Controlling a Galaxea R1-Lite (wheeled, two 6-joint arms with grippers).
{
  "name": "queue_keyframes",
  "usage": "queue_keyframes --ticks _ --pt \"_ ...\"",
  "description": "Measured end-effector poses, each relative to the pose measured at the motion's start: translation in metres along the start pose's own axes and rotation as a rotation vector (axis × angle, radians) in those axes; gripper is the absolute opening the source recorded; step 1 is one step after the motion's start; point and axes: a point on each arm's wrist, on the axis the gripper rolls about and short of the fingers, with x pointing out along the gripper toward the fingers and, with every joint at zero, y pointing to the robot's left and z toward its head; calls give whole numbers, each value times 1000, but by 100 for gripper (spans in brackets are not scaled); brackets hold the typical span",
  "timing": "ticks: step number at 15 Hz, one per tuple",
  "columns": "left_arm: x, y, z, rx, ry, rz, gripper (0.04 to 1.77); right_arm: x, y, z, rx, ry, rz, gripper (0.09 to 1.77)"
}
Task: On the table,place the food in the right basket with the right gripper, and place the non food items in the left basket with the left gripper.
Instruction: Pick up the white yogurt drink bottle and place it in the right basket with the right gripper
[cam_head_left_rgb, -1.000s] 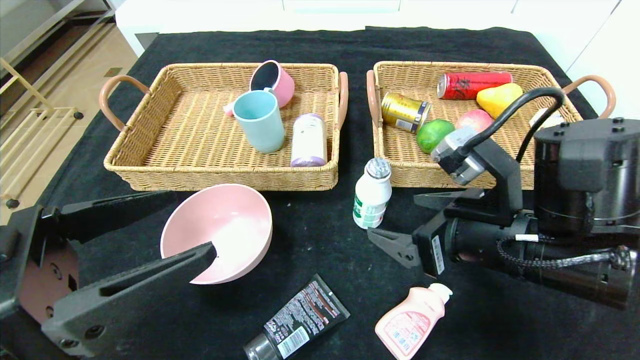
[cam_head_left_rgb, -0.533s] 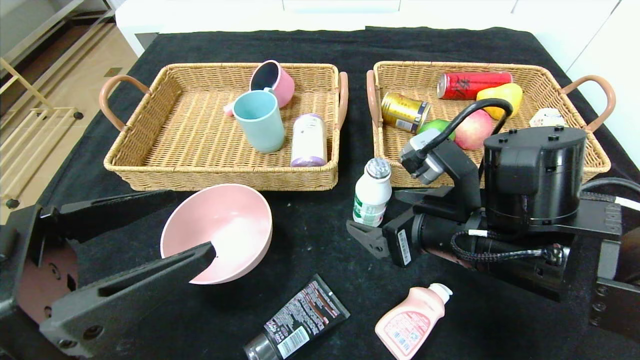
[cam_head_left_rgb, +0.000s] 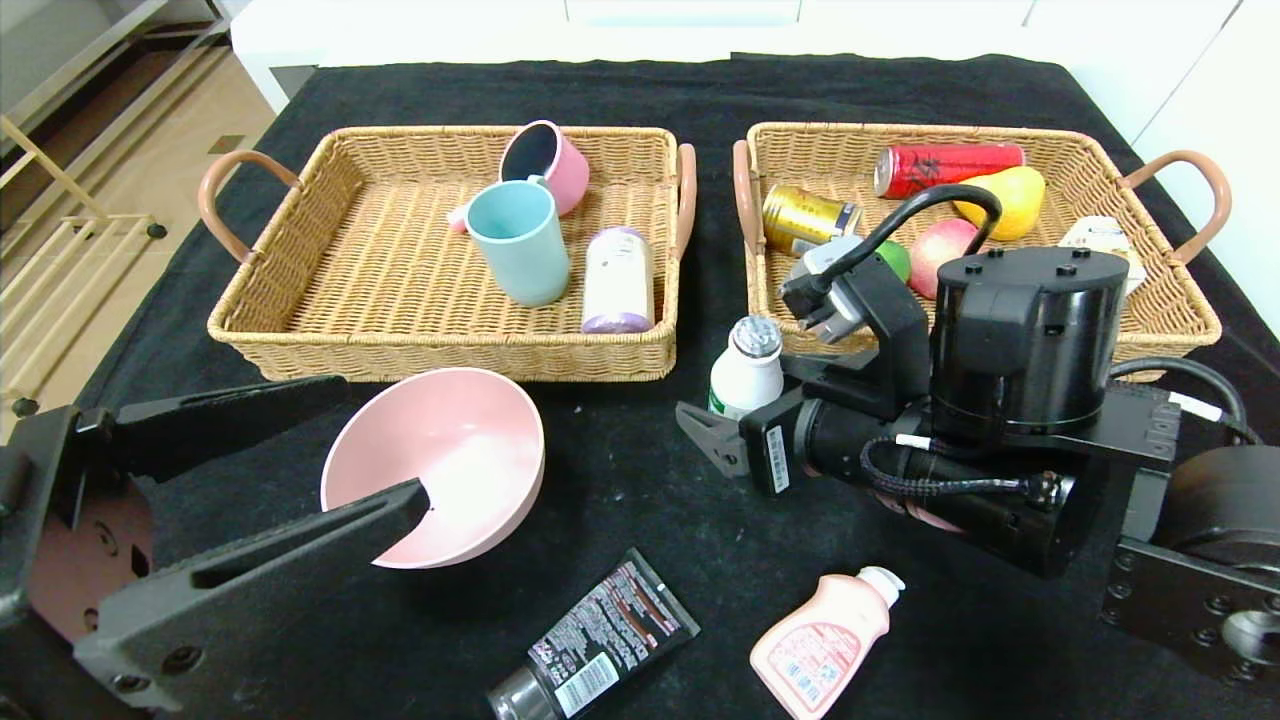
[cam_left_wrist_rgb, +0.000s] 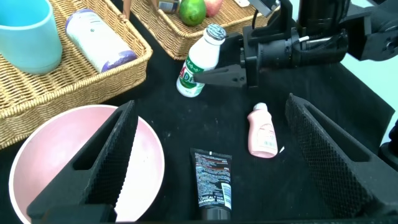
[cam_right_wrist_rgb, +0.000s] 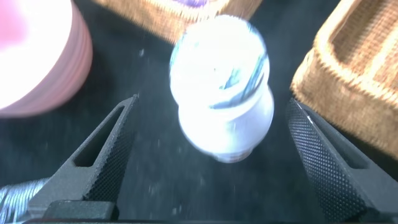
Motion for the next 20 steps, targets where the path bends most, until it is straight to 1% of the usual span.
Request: queue_keyframes --ticks 2,6,9,10,11,12,14,16,20 --pt "0 0 0 0 0 0 172 6 -1 0 9 -38 -25 170" --pt "0 0 0 0 0 0 172 14 0 -7 23 -34 -31 171" --pt "0 0 0 0 2 0 172 21 -2 -7 48 -77 -60 171" --pt "0 0 -1 0 3 0 172 22 -2 -9 48 -73 -64 162" --pt "0 0 -1 0 4 0 172 23 -2 -11 47 -67 -65 143" --pt "0 0 -1 0 5 0 172 24 -2 -12 46 -65 -66 128" --pt "1 0 -1 -1 7 0 172 24 -3 -14 46 -60 -66 101" --pt "1 0 -1 -1 7 0 172 24 -3 -14 44 -59 -68 93" --pt "1 0 -1 -1 7 0 172 24 -2 -15 43 -57 -63 90"
